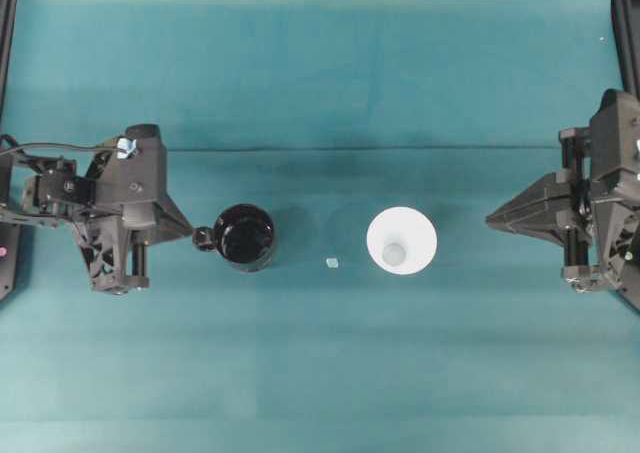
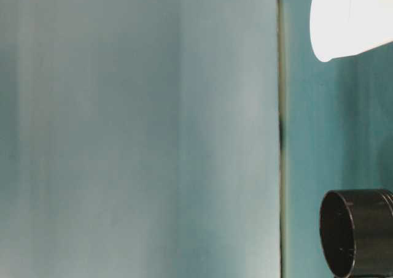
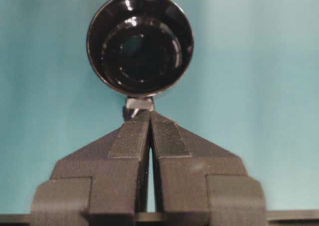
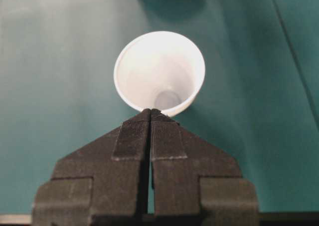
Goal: Put a paper cup into the cup holder on your left arm.
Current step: 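Open the left gripper and advance it around the mug handle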
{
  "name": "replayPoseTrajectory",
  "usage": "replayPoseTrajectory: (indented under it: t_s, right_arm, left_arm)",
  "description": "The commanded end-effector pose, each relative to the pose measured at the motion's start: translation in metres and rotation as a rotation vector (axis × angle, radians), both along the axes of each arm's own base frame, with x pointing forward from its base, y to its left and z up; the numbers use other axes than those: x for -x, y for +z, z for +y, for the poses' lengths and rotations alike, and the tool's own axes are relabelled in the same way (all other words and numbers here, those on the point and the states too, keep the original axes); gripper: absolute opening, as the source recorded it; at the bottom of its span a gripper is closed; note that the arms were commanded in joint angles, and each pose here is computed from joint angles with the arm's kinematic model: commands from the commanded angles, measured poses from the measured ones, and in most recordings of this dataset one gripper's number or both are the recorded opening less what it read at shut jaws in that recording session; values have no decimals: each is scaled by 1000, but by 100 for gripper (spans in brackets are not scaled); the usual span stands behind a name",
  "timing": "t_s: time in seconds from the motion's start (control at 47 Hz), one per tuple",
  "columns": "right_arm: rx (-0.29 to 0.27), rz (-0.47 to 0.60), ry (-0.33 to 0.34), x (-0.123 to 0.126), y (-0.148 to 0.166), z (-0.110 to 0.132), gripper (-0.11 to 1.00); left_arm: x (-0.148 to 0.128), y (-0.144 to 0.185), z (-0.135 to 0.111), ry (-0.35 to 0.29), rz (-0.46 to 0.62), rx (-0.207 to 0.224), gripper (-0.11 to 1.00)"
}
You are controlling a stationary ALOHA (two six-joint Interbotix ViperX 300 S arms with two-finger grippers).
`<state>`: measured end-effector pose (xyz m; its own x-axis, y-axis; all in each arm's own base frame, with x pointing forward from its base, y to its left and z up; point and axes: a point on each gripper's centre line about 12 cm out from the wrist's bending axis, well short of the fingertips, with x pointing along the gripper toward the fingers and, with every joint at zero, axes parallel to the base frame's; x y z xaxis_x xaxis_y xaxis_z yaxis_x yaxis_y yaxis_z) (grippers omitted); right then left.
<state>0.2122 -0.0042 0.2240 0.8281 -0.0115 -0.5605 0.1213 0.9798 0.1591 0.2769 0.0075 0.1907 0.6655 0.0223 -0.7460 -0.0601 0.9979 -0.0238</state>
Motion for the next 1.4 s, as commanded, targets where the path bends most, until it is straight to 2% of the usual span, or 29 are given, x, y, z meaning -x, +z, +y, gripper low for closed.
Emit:
replayPoseTrajectory:
  t_s: [0.0, 0.17, 0.234, 0.277, 0.383, 0.809, 1.085, 1.383]
  right_arm:
    - [-7, -29, -8, -5, 10, -1, 1]
    - [-7, -31, -7, -5, 11, 0, 1]
    - [-8, -32, -9, -5, 11, -1, 1]
    - [-8, -32, -7, -5, 11, 0, 1]
    - [-8, -31, -7, -5, 11, 0, 1]
    - [-7, -29, -7, -5, 10, 0, 1]
    - [-8, -29, -7, -5, 10, 0, 1]
    - [-7, -26, -7, -5, 10, 0, 1]
  left_arm:
    - [-3, 0, 0, 0, -3, 1, 31]
    - [-4, -5, -1, 16, 13, 16, 80]
    - [-4, -9, -1, 30, 25, 29, 93]
    - [-4, -12, -1, 38, 33, 36, 97]
    - [-6, -16, -1, 49, 37, 46, 92]
    - [-13, -36, -2, 51, 51, 51, 93]
    - [-11, -52, -2, 83, 35, 82, 93]
    - [-8, -60, -2, 83, 7, 84, 92]
